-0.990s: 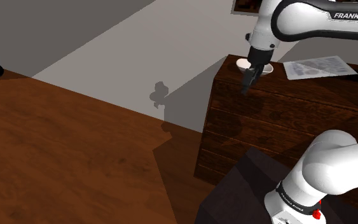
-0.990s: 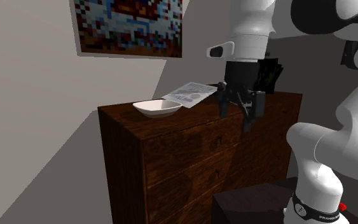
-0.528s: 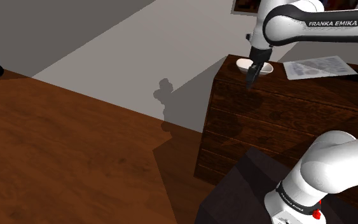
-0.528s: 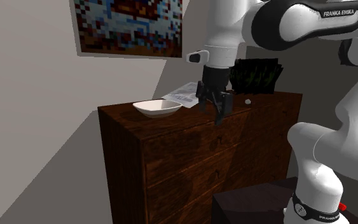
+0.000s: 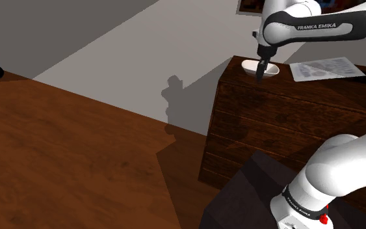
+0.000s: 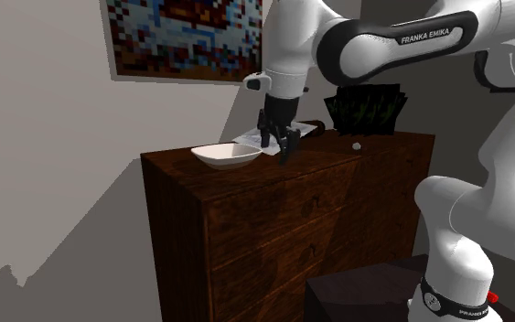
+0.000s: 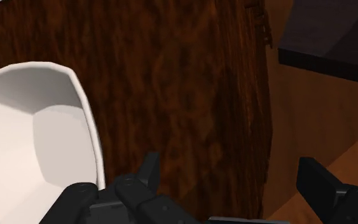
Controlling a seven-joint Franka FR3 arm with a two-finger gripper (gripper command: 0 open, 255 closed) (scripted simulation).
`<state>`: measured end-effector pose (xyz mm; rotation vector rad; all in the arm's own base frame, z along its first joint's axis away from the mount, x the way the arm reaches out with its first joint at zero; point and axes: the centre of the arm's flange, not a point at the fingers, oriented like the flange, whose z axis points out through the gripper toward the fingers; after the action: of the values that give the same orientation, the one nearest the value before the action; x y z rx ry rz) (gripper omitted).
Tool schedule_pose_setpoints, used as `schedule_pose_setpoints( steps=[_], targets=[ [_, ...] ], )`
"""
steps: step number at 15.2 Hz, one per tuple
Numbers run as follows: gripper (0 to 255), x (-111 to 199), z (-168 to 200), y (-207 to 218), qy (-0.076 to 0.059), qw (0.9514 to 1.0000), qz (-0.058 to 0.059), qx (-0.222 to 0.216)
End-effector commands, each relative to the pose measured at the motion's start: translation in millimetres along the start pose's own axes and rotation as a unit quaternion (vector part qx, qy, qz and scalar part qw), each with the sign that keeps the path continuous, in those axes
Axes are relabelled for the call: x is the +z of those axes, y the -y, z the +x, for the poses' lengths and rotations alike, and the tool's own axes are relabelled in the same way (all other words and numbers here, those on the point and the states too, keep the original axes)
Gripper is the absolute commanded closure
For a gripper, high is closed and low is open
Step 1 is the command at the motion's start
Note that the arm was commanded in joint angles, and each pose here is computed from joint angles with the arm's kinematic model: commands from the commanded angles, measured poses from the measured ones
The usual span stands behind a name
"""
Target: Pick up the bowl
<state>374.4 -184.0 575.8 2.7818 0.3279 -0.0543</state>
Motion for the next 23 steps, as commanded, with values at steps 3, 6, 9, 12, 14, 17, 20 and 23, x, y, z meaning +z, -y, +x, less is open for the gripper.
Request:
schedule_pose_setpoints(
  steps=[3, 6, 9, 12, 14, 17, 20, 23],
  targets=[
    [0, 9, 11, -41, 0.008, 0.9992, -0.035, -0.019],
    [0, 13, 20, -71, 0.014, 0.9975, -0.061, -0.033],
    [0, 17, 28, -98, 0.019, 0.9954, -0.083, -0.044],
    [0, 31, 29, -93, 0.019, 0.9954, -0.083, -0.044],
    [0, 41, 30, -90, 0.019, 0.9954, -0.083, -0.044],
    [0, 54, 31, -85, 0.019, 0.9954, -0.083, -0.044],
    [255, 54, 31, -85, 0.019, 0.9954, -0.083, -0.044],
    [255, 55, 31, -85, 0.019, 0.9954, -0.083, -0.044]
  ],
)
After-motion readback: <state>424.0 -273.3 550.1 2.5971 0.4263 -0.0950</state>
